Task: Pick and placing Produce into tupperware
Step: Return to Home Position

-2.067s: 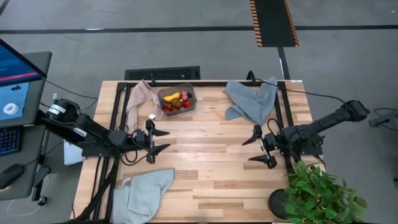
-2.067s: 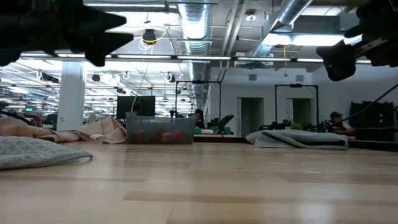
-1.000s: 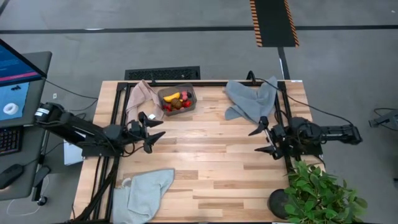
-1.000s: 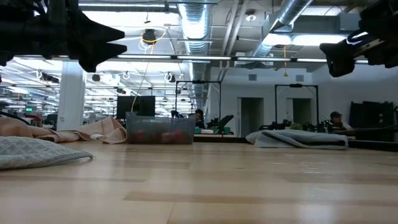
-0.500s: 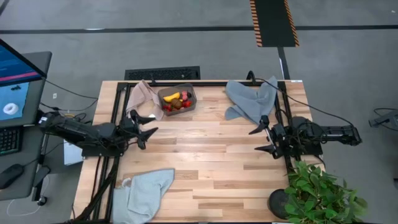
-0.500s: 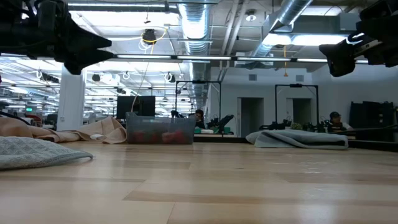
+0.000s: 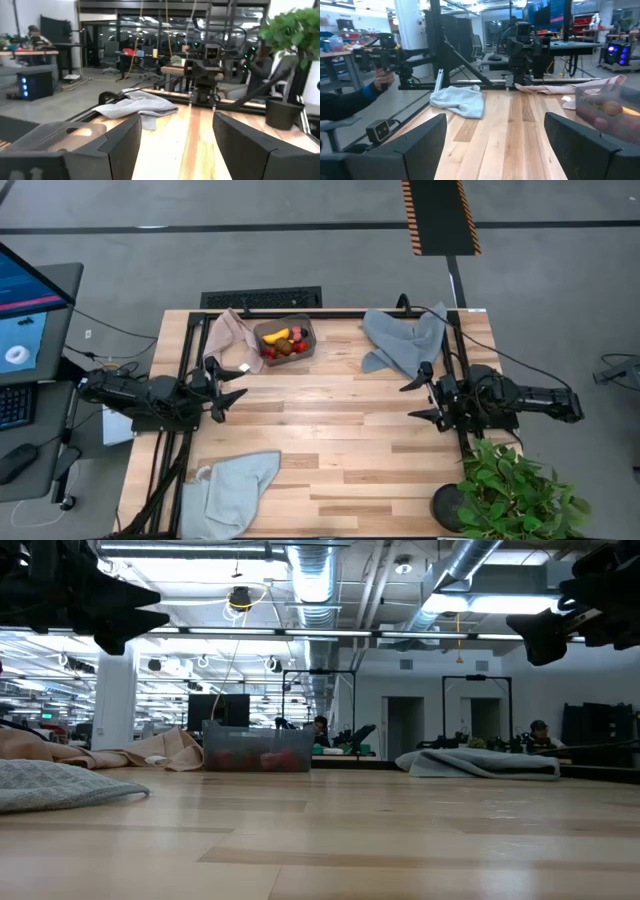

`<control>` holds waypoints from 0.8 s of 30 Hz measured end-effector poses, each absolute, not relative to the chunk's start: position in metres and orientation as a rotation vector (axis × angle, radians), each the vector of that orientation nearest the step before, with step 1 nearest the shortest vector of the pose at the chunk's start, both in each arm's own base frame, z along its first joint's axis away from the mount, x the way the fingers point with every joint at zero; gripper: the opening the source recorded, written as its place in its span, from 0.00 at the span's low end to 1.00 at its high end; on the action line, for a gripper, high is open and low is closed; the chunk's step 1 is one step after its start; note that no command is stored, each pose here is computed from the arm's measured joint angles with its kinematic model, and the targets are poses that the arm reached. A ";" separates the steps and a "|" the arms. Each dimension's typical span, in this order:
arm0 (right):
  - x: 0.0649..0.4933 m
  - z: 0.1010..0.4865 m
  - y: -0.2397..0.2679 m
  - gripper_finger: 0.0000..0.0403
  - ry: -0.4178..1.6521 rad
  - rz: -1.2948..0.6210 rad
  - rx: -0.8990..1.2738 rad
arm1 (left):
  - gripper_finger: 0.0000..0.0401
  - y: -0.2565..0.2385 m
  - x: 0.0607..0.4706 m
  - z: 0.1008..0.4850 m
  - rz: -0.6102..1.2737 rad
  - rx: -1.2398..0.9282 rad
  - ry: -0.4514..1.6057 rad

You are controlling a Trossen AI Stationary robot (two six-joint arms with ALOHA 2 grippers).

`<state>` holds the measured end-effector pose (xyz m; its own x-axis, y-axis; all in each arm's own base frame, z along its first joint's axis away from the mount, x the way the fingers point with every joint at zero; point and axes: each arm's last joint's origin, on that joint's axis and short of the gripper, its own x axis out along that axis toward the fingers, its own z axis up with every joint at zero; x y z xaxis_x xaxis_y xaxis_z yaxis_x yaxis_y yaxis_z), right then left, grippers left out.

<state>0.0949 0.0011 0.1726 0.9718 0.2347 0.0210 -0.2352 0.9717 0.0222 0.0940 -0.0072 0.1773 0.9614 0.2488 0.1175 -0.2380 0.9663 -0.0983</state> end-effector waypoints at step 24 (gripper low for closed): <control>0.093 0.166 -0.032 0.88 0.056 0.148 0.037 | 0.59 0.006 0.095 0.173 0.343 -0.068 -0.093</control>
